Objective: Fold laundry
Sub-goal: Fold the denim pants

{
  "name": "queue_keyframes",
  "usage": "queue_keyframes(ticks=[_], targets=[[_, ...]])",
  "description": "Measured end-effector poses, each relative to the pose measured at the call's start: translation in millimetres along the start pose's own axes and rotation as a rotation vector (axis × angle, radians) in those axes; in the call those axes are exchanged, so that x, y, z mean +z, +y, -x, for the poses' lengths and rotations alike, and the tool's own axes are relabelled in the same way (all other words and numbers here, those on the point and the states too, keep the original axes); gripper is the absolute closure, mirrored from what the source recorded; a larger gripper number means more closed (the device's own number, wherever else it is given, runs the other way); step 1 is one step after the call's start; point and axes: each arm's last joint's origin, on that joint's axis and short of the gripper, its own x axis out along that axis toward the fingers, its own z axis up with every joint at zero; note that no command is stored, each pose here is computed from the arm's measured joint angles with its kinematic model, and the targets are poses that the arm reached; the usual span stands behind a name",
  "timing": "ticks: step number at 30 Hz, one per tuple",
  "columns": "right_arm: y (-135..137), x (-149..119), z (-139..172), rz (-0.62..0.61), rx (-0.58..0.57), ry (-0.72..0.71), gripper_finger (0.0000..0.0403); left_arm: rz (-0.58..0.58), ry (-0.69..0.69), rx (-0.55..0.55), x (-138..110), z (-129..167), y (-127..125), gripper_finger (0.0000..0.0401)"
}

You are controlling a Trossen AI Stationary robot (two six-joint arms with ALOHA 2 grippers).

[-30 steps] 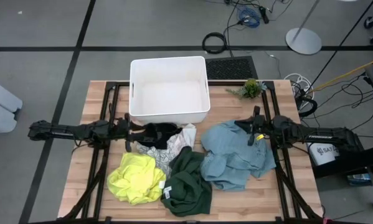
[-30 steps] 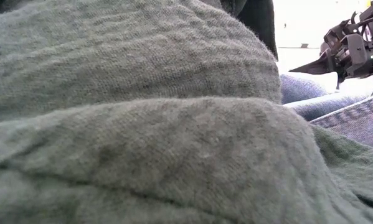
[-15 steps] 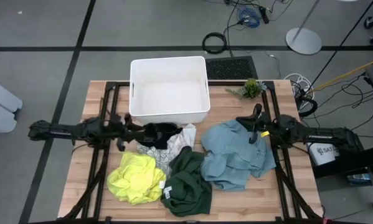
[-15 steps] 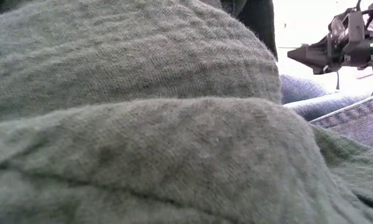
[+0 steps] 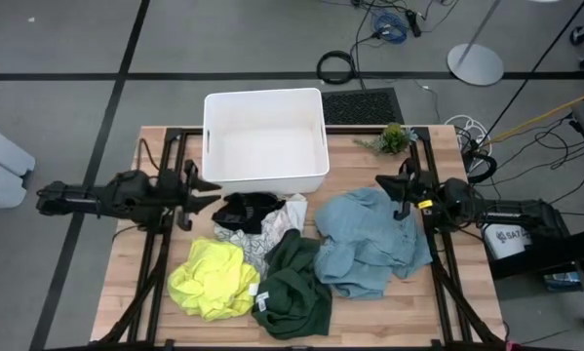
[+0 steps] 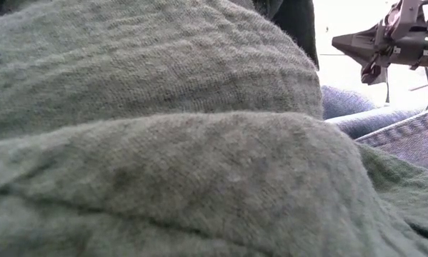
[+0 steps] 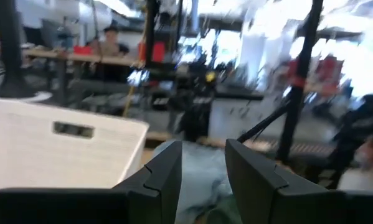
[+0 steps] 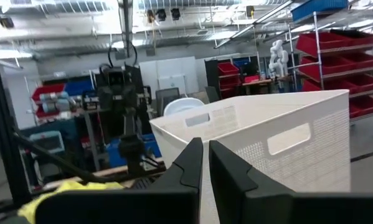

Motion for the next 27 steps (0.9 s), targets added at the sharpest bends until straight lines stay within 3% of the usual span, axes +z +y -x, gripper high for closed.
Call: queue_keyframes(ticks=[7, 14, 20, 27], targets=[[-1, 0, -3, 0.036, -0.040, 0.021, 0.0326, -0.198, 0.127, 0.024, 20, -38, -3, 0.0269], [5, 29, -15, 0.046, -0.058, 0.024, 0.0234, -0.252, 0.240, 0.081, 43, -64, -5, 0.0248], [12, 59, -35, 0.040, -0.078, 0.210, 0.0188, -0.275, 0.380, 0.072, 59, -80, -10, 0.0199], [24, 80, -65, 0.002, -0.016, 0.533, 0.0178, -0.240, 0.424, 0.011, 75, -91, -26, 0.0171]])
